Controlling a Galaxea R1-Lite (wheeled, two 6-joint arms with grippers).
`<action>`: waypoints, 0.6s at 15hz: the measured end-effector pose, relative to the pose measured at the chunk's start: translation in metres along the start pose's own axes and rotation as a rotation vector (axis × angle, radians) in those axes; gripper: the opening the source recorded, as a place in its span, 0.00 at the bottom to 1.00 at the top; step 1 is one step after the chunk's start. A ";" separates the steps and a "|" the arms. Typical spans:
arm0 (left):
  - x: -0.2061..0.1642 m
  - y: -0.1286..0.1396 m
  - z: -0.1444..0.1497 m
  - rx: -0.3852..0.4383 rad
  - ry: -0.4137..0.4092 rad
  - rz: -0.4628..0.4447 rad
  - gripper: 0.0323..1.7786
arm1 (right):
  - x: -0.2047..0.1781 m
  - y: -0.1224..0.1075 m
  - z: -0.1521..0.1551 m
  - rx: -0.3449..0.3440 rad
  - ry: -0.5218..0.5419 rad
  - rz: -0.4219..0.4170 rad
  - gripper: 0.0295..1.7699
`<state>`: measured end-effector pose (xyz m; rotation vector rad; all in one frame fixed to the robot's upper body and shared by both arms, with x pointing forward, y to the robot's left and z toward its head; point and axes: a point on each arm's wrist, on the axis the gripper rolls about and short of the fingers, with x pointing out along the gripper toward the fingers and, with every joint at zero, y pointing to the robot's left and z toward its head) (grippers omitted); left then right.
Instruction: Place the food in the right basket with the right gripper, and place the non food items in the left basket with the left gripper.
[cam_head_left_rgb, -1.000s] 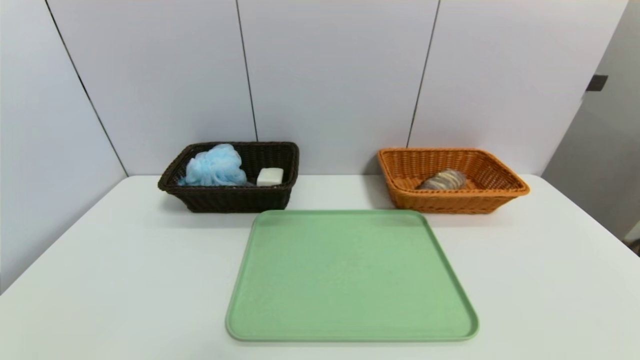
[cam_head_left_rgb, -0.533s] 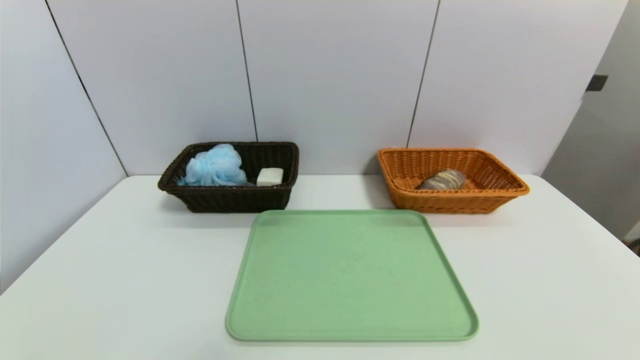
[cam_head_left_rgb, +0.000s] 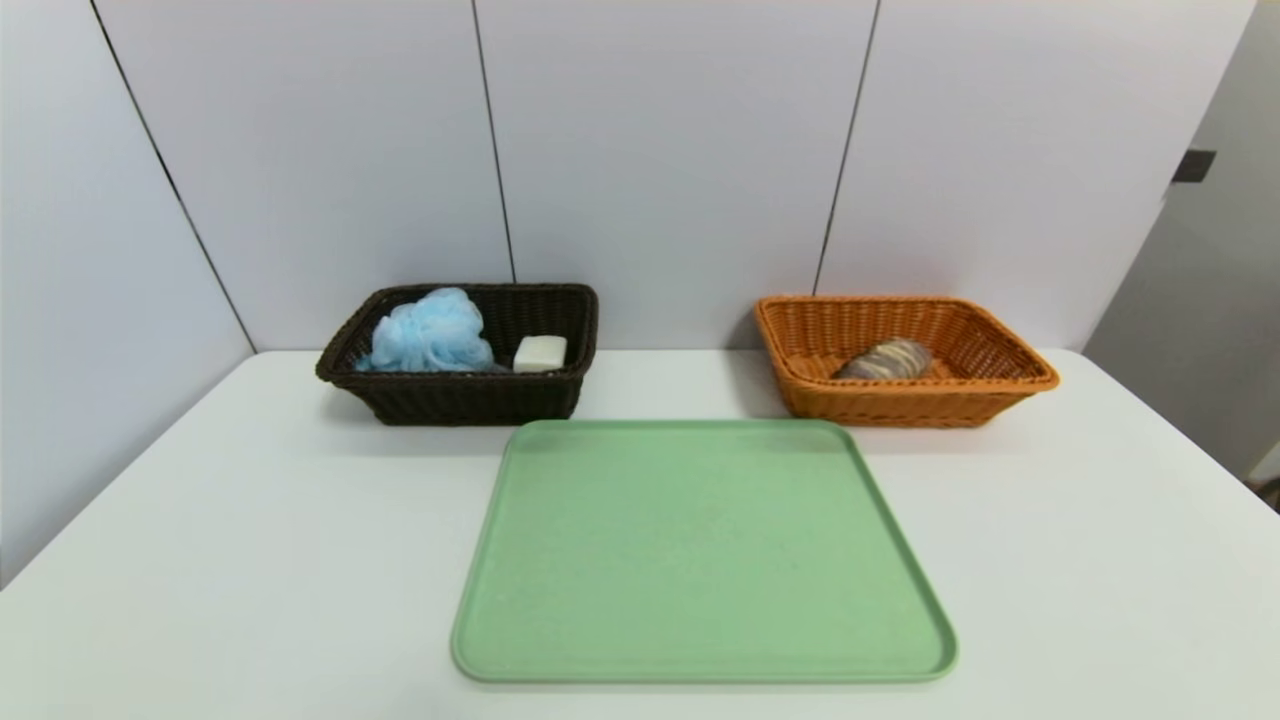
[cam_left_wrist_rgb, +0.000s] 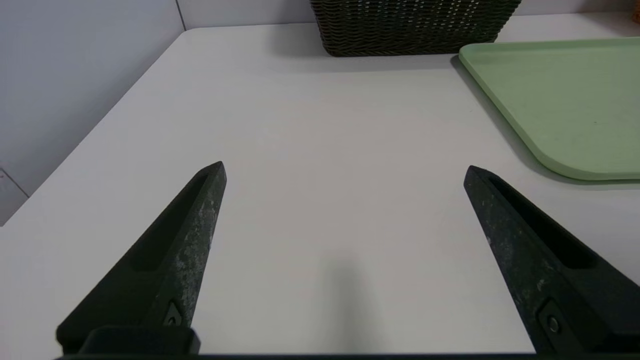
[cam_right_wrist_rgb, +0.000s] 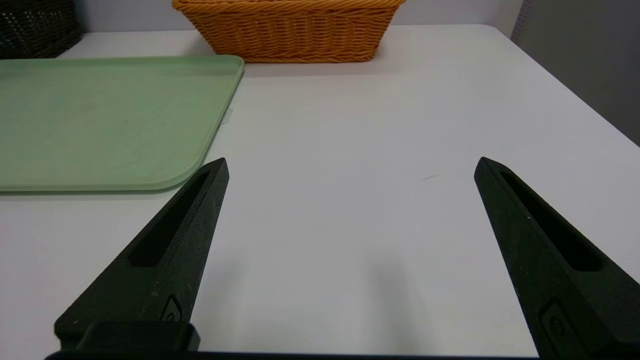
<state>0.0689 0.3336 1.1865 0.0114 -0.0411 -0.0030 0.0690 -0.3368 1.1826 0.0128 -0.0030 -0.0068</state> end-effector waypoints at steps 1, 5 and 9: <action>0.000 0.000 0.000 0.001 0.000 0.000 0.95 | 0.000 0.000 0.000 0.001 0.000 0.000 0.96; 0.000 0.000 0.000 -0.010 -0.001 0.002 0.95 | 0.000 0.000 0.000 0.000 0.000 -0.001 0.96; 0.000 0.000 0.000 -0.010 -0.001 0.001 0.95 | 0.000 0.000 0.000 0.001 -0.001 -0.001 0.96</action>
